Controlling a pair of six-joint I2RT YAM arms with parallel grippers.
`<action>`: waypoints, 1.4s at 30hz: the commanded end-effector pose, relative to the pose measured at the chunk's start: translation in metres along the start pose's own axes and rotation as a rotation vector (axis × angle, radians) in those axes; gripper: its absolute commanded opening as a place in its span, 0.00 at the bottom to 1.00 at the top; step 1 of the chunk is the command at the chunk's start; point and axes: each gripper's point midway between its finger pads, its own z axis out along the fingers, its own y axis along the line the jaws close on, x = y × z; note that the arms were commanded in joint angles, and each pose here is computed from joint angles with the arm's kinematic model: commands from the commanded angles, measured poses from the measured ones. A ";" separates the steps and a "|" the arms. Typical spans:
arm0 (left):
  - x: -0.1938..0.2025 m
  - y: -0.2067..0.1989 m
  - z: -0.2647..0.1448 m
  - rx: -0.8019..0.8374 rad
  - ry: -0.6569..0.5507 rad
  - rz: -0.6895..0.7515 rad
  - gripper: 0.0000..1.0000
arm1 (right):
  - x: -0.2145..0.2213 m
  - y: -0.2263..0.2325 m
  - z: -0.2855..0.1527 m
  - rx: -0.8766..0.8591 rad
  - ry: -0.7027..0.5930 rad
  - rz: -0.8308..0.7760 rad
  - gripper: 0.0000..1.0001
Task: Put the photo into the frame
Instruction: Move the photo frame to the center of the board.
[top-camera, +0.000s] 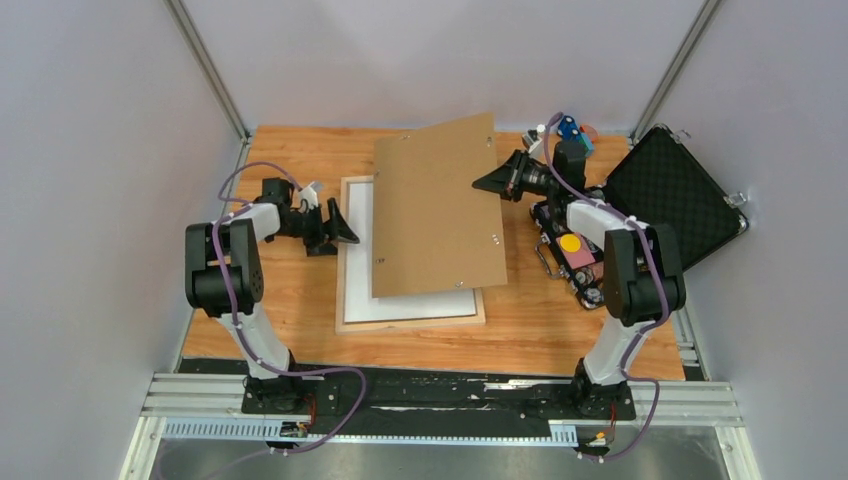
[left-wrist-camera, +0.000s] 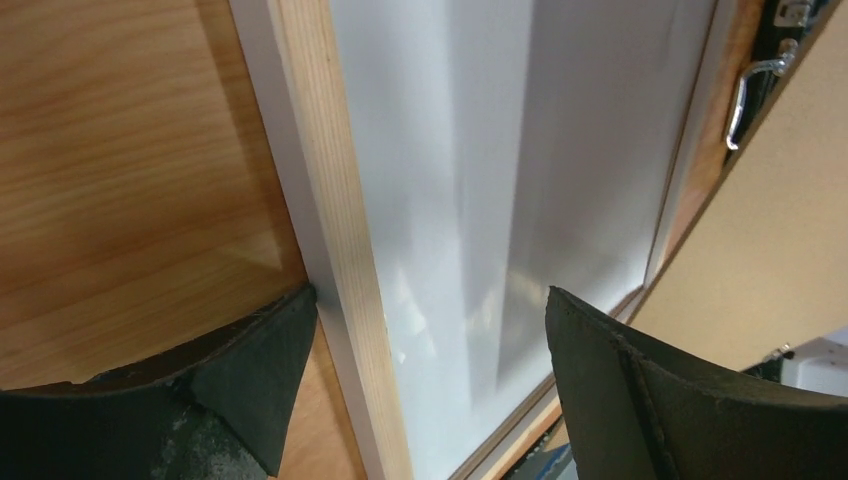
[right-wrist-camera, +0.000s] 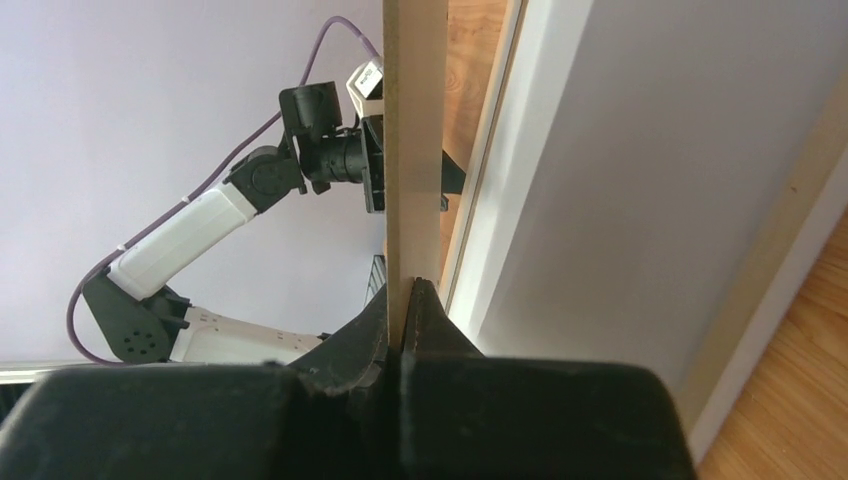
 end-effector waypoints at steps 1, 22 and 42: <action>0.007 -0.028 0.015 0.084 0.019 -0.012 0.93 | -0.010 0.029 -0.014 -0.044 -0.048 -0.097 0.00; -0.039 -0.047 -0.041 -0.085 -0.204 0.272 1.00 | 0.015 -0.013 -0.018 -0.065 0.019 0.052 0.00; -0.052 -0.051 -0.071 -0.164 -0.304 0.364 1.00 | 0.038 -0.033 0.030 -0.110 0.132 0.122 0.00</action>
